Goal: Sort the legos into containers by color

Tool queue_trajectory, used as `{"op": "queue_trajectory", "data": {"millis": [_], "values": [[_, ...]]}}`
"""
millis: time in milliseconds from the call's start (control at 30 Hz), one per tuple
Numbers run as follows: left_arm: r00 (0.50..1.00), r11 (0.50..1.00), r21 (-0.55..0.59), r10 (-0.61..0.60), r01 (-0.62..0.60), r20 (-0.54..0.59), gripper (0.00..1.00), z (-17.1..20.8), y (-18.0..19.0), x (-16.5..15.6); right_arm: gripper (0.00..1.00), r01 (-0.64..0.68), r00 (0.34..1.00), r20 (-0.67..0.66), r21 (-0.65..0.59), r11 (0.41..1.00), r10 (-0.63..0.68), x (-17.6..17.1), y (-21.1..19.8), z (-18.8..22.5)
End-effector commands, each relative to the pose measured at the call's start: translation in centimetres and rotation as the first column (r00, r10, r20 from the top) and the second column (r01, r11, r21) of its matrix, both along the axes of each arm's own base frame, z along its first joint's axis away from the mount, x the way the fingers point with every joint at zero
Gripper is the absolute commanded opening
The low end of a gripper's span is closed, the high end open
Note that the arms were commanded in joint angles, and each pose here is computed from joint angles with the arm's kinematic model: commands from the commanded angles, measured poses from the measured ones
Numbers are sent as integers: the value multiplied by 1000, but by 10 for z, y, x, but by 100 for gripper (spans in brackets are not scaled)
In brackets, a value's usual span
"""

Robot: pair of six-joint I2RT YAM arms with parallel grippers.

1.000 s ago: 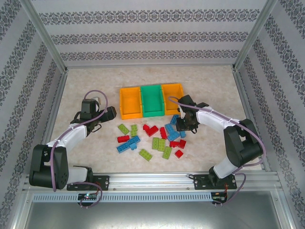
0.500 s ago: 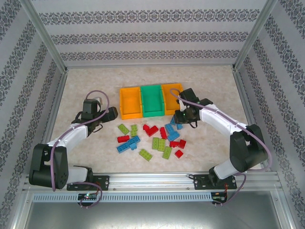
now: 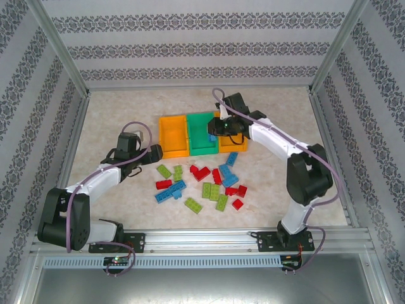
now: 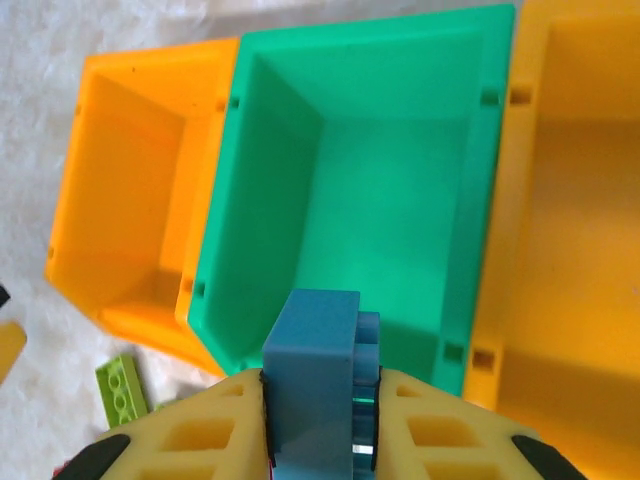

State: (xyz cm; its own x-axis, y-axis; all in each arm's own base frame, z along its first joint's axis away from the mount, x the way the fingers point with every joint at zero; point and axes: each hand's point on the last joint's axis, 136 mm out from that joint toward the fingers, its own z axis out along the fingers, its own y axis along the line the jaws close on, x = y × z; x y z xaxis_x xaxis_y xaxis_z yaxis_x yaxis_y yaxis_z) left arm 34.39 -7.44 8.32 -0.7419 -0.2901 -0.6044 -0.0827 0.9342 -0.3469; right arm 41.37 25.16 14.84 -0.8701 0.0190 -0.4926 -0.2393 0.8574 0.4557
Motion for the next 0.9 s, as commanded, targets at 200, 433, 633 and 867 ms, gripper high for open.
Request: {"op": "queue_trajectory", "data": {"millis": [200, 433, 633, 867], "values": [[982, 995, 12, 101, -100, -161, 99, -33, 0, -33, 28, 78, 997, 14, -59, 995, -77, 46, 14, -23], [918, 972, -43, 202, -230, -341, 100, -57, -11, -64, 32, 95, 995, 2, -117, 989, -96, 50, 13, -41], [881, 973, 23, 218, -230, -420, 100, -54, -29, -73, 38, 85, 996, -4, -154, 984, -86, 51, 14, -50], [824, 962, 92, 268, -257, -499, 100, -67, -34, -81, 51, 76, 997, -5, -160, 984, -78, 48, 13, -53]]}}
